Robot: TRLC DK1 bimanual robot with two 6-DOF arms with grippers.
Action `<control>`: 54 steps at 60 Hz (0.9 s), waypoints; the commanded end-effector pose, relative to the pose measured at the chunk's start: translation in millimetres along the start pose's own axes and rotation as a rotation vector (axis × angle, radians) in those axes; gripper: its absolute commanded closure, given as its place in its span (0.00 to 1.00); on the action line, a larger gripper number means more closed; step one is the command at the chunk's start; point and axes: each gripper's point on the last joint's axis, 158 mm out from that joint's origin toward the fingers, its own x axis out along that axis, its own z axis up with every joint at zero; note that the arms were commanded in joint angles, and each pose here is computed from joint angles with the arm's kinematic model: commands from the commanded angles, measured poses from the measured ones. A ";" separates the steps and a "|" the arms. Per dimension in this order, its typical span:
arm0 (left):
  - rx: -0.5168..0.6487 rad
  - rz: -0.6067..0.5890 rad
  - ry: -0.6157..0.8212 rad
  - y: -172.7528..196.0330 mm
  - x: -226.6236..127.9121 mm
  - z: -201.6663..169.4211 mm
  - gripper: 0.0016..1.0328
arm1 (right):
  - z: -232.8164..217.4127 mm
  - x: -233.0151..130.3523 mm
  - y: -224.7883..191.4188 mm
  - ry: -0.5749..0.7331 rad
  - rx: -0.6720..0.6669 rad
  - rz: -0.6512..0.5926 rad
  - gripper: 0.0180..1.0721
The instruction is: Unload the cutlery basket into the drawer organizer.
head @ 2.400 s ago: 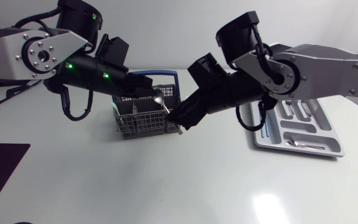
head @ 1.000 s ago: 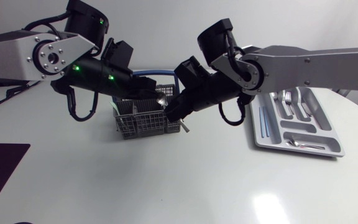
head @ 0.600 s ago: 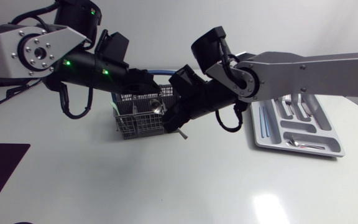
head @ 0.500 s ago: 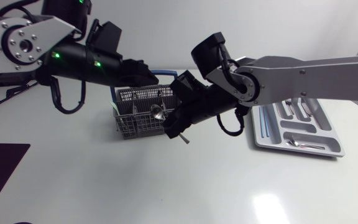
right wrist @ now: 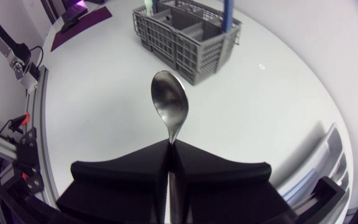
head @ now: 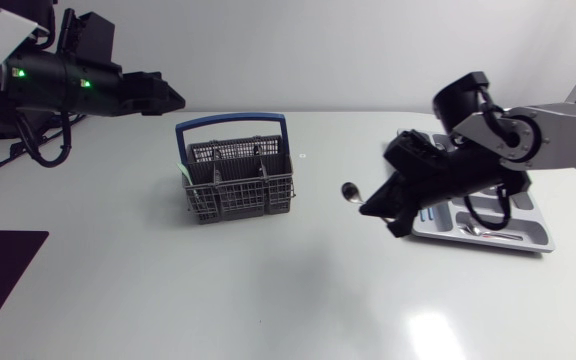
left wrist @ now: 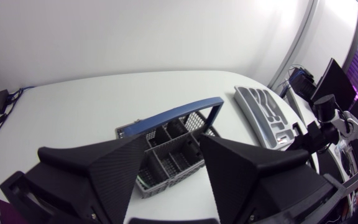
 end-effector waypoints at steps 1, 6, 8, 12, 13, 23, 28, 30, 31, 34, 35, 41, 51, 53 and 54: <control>-0.015 0.032 0.061 19.8 12.6 -23.4 0.40 | -32.1 -13.9 -18.8 0.029 -0.062 -0.012 0.94; -0.037 0.049 0.092 31.5 19.3 -35.1 0.40 | -58.5 -27.7 -42.0 0.059 -0.081 -0.030 0.94; -0.043 0.054 0.098 34.7 20.6 -37.9 0.40 | -69.9 -32.2 -52.8 0.071 -0.090 -0.039 0.94; -0.057 0.062 0.117 41.0 24.6 -45.1 0.40 | -89.5 -41.1 -73.0 0.091 -0.090 -0.052 0.94; -0.059 0.064 0.119 42.0 25.5 -46.2 0.40 | -94.6 -43.6 -77.8 0.096 -0.090 -0.055 0.94; -0.081 0.067 0.159 47.0 33.8 -61.2 0.40 | -142.0 -61.7 -118.9 0.137 -0.118 -0.075 0.94; -0.086 0.070 0.172 49.0 36.6 -65.8 0.40 | -163.2 -68.8 -138.2 0.168 -0.135 -0.091 0.94; -0.091 0.070 0.179 49.6 38.3 -68.4 0.40 | -170.4 -70.6 -145.5 0.179 -0.150 -0.094 0.94; -0.094 0.070 0.183 49.9 39.2 -70.0 0.40 | -173.7 -72.0 -148.3 0.183 -0.156 -0.097 0.94; -0.105 0.072 0.196 50.9 41.5 -75.2 0.40 | -190.1 -73.5 -158.1 0.223 -0.184 -0.103 0.94; -0.105 0.074 0.198 51.4 41.9 -75.7 0.40 | -192.8 -73.4 -159.5 0.226 -0.184 -0.104 0.94; -0.124 0.073 0.227 51.3 46.9 -87.7 0.40 | -210.2 -75.0 -175.8 0.256 -0.202 -0.133 0.94; -0.151 0.072 0.264 51.1 52.7 -102.7 0.40 | -238.4 -70.0 -191.1 0.324 -0.254 -0.164 0.94; -0.158 0.075 0.271 51.7 53.5 -105.8 0.40 | -243.8 -68.0 -192.8 0.338 -0.254 -0.168 0.94; -0.161 0.074 0.273 51.1 53.7 -106.6 0.40 | -246.7 -66.5 -193.7 0.346 -0.254 -0.169 0.94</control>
